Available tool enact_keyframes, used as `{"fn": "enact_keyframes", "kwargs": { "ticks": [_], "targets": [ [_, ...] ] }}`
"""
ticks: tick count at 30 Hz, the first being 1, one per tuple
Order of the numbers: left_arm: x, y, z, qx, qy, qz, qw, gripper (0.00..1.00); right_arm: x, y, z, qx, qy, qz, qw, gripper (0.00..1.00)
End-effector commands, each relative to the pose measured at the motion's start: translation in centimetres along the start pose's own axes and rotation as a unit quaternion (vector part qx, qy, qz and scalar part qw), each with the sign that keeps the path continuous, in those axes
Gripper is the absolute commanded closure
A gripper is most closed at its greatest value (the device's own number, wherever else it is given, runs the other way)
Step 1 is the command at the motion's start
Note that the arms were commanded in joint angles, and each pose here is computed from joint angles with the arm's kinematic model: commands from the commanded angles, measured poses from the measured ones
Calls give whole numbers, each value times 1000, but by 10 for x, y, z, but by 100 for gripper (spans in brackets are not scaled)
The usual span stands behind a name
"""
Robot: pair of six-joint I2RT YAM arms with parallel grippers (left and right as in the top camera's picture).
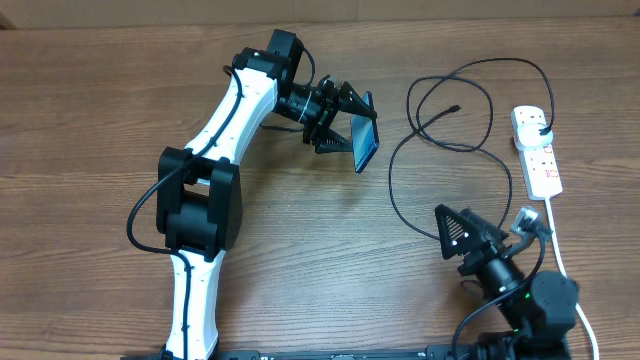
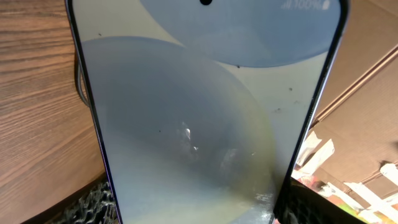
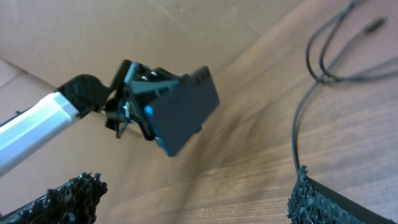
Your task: Plug charger to phone and switch on socket
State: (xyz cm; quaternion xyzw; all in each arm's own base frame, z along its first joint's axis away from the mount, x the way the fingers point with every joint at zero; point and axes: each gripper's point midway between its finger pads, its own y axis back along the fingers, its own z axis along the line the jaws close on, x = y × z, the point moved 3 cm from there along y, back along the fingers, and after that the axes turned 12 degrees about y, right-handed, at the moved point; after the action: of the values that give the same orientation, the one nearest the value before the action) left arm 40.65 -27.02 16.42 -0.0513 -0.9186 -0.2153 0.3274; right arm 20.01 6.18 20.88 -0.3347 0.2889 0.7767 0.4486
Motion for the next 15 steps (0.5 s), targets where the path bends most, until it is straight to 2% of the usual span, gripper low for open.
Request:
{"fn": "enact_keyframes", "kwargs": {
  "ticks": [1,4,7,11,15],
  "targets": [
    [7,3,-13,21,-13,18,1000,22,-34,-3,21,8,59,5,998,1],
    [7,3,-13,21,-13,18,1000,22,-50,-17,31,12,66,36,997,1],
    [7,3,-13,21,-13,17,1000,22,-58,-50,52,4,105,93,990,1],
    [7,3,-13,21,-13,17,1000,22,-42,-88,61,73,149,124,978,0],
    [7,3,-13,21,-13,17,1000,22,-18,-119,82,84,190,109,972,0]
  ]
}}
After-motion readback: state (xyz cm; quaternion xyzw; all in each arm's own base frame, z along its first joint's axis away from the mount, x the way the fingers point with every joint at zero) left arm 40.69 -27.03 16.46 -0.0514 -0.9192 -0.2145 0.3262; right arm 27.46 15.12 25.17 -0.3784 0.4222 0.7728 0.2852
